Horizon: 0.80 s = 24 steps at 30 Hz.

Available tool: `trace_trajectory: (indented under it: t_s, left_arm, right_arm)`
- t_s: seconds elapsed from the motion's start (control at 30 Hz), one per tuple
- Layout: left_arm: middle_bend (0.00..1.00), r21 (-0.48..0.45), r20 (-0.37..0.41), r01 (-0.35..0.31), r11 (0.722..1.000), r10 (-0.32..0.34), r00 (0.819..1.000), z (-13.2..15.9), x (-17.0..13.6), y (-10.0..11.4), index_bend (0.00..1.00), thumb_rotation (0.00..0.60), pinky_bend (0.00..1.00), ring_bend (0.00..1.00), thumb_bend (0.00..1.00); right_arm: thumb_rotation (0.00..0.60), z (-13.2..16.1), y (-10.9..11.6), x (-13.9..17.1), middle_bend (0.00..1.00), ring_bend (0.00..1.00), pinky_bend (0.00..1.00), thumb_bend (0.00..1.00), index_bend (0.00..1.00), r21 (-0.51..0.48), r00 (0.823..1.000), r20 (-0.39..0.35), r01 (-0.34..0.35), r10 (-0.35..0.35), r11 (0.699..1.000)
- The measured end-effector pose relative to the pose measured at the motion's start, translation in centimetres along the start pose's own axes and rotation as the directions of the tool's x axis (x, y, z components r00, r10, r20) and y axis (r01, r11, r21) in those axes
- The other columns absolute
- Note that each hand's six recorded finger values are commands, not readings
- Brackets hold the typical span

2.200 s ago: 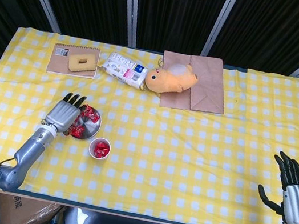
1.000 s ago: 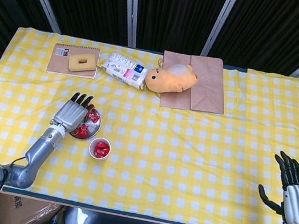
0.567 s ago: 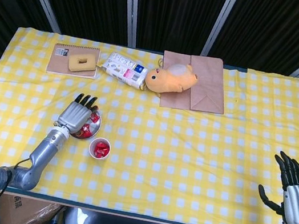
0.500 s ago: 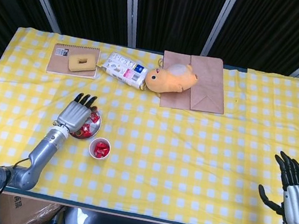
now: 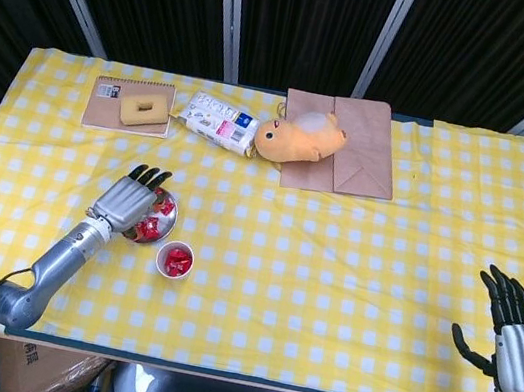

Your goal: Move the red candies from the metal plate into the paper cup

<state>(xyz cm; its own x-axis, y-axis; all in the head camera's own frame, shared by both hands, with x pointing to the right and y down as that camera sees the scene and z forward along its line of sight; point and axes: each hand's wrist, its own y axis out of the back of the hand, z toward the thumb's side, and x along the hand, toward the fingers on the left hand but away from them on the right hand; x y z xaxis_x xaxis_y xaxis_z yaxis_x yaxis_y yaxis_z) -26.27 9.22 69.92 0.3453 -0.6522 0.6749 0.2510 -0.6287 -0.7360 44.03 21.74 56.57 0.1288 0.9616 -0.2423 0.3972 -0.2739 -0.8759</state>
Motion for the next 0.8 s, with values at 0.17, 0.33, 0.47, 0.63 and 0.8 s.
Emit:
trace_trajectory:
  t_s: [0.17, 0.33, 0.47, 0.63, 0.8]
  left_arm:
    - [0.0, 0.026, 0.025, 0.018, 1.0, -0.019, 1.0, 0.5, 0.1, -0.7, 0.45, 0.6, 0.0, 0.0, 0.13]
    - [0.0, 0.049, 0.036, 0.021, 0.999, -0.023, 0.999, 0.9, 0.5, -1.3, 0.45, 0.6, 0.0, 0.0, 0.14]
    - [0.0, 0.064, 0.038, 0.02, 0.998, -0.023, 0.999, 0.8, 0.8, -1.3, 0.45, 0.6, 0.0, 0.0, 0.15]
    - [0.0, 0.07, 0.037, 0.029, 0.997, -0.031, 0.999, 0.7, 1.1, -1.5, 0.45, 0.6, 0.0, 0.0, 0.17]
    - [0.0, 0.067, 0.039, 0.043, 0.997, -0.046, 0.998, 0.5, 1.3, -1.6, 0.45, 0.6, 0.0, 0.0, 0.17]
  right_arm:
    - [0.6, -0.1, 0.0, 0.0, 0.0, 0.0, 0.0, 0.42, 0.0, 0.0, 1.0, 0.003, 0.002, -0.002, 1.0]
    - [0.6, -0.1, 0.1, 0.0, 0.0, 0.0, 0.0, 0.42, 0.0, -0.002, 1.0, 0.005, 0.003, -0.003, 1.0]
    - [0.6, -0.1, 0.1, 0.0, 0.0, 0.0, 0.0, 0.42, 0.0, -0.002, 1.0, 0.005, 0.003, -0.003, 1.0]
    - [0.6, -0.2, 0.1, -0.1, 0.0, 0.0, 0.0, 0.42, 0.0, -0.003, 1.0, 0.006, 0.004, -0.004, 1.0]
    - [0.6, -0.2, 0.1, -0.1, 0.0, 0.0, 0.0, 0.42, 0.0, -0.001, 1.0, 0.007, 0.003, -0.003, 1.0]
